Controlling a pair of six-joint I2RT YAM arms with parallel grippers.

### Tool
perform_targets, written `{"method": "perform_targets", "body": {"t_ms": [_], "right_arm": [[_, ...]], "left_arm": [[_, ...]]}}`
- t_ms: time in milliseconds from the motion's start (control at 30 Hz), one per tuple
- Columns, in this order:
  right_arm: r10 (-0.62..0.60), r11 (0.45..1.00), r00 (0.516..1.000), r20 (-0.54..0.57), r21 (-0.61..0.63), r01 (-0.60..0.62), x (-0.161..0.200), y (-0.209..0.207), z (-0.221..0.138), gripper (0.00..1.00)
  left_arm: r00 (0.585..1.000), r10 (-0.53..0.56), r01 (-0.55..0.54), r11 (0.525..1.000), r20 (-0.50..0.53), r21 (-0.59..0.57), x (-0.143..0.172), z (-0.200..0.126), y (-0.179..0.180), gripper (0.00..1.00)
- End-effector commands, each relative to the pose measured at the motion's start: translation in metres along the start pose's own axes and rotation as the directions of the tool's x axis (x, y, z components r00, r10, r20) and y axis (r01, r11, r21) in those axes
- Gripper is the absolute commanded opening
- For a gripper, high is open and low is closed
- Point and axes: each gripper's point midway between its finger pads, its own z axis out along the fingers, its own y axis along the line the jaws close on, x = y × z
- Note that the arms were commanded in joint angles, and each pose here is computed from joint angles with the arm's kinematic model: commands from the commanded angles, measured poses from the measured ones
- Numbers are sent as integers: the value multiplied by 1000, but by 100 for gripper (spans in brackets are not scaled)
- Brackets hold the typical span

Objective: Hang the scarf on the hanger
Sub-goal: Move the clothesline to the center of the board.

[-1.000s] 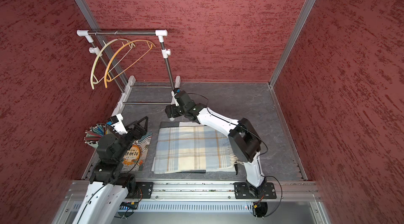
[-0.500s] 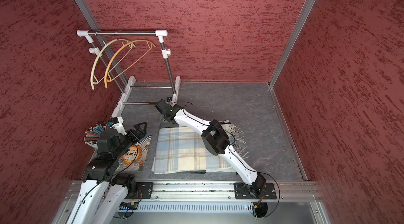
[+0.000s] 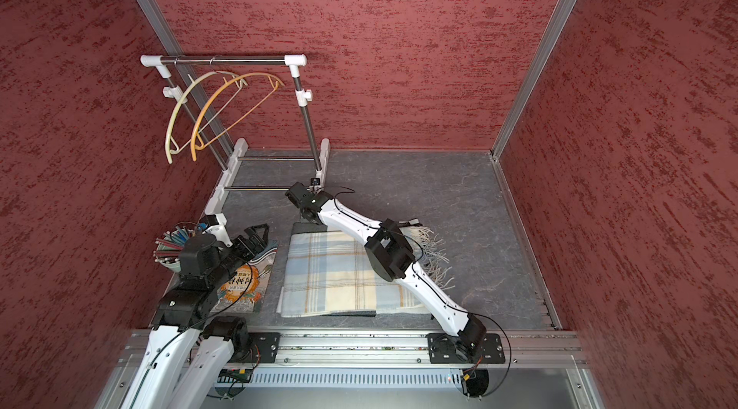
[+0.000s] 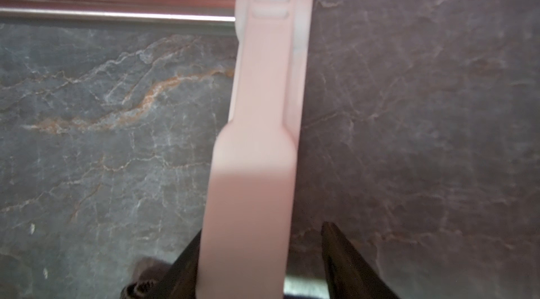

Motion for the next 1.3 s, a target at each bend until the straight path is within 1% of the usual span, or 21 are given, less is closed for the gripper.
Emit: {"method": "perform_targets", "body": {"t_ms": [0,100,200,300,433,500,767,933,1033,1133,1200,1267], "right_arm": [[87,994,993,77,52,-91,-29,-26,16,58],[132,989,987,87,48,-137,-34,-33,24,49],[144,986,985,100,73,-152,-38,-42,23,41],[140,984,981,134,93,-153,-47,-49,10,32],[189,972,965,183,106,-210,-55,-72,-8,14],[224,963,954,198,108,-248,-58,-86,-17,11],[320,923,925,204,155,-353,-50,-155,-30,7],[336,909,920,200,186,-372,-43,-195,-35,7],[342,901,919,199,210,-380,-39,-225,-39,7],[346,894,919,192,231,-385,-34,-250,-42,8],[350,891,917,190,236,-389,-33,-263,-43,8],[341,897,923,180,230,-377,-32,-270,-42,13]], "left_arm": [[1000,5,-5,1000,-5,-9,2,3,4,96],[1000,8,-8,1000,-8,-11,2,3,4,96],[1000,9,-10,1000,-4,-12,2,3,5,96],[1000,9,-9,1000,-3,-10,3,4,5,96],[1000,8,-8,1000,-14,-9,5,7,6,96],[1000,6,-6,1000,-19,-10,6,8,7,96],[999,3,-3,1000,-33,-6,9,11,7,96],[999,7,-6,1000,-52,17,10,12,2,96],[996,28,-22,997,-80,69,10,11,-11,96],[992,45,-26,988,-118,154,8,4,-34,95],[988,60,-26,973,-143,230,1,-6,-57,94],[983,80,-26,953,-167,303,-7,-18,-82,92]]}}
